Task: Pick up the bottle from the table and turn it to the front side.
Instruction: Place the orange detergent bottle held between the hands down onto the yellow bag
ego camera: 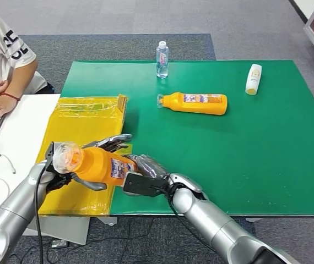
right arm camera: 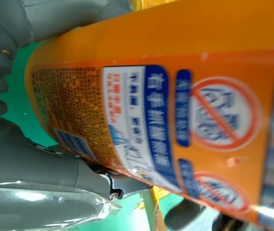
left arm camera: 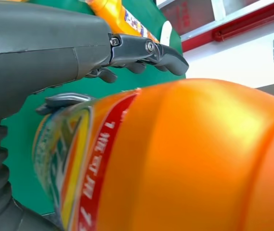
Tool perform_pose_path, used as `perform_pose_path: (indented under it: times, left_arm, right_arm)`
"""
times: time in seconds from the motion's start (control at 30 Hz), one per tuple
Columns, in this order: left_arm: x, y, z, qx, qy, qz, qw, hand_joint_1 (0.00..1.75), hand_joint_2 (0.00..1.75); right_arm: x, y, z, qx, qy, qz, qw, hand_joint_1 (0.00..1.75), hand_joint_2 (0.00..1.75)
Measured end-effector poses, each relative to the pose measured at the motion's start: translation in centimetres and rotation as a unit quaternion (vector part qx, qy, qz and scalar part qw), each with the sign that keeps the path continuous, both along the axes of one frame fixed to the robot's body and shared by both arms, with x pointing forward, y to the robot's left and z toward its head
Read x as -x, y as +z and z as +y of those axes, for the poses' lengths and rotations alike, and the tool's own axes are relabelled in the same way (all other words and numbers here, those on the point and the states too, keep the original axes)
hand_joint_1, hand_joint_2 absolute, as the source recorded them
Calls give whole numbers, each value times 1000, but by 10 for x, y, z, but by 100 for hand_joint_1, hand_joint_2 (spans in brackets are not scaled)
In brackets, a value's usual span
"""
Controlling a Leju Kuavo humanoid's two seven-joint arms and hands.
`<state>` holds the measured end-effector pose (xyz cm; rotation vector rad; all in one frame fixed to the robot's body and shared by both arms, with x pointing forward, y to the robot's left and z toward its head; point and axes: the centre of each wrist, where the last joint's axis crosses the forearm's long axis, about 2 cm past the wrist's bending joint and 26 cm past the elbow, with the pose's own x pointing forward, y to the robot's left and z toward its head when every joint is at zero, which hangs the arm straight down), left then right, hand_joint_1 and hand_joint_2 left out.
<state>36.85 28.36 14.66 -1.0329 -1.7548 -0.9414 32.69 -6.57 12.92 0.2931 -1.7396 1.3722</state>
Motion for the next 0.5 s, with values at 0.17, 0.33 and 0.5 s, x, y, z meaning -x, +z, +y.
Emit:
perform_pose_path:
  times: [0.17, 0.33, 0.5]
  left_arm:
    - [-1, -1, -5, -3, -4, 1, 1000, 0, 175]
    - [-1, -2, -8, -7, -6, 4, 1000, 0, 175]
    - [-1, -5, -8, -11, -4, 7, 1000, 0, 175]
  right_arm:
    - [-2, -1, 3, 26, -13, -9, 1000, 175, 175]
    - [-3, -4, 5, 46, -25, -17, 998, 175, 175]
    - [-4, -6, 6, 54, -32, -19, 998, 175, 175]
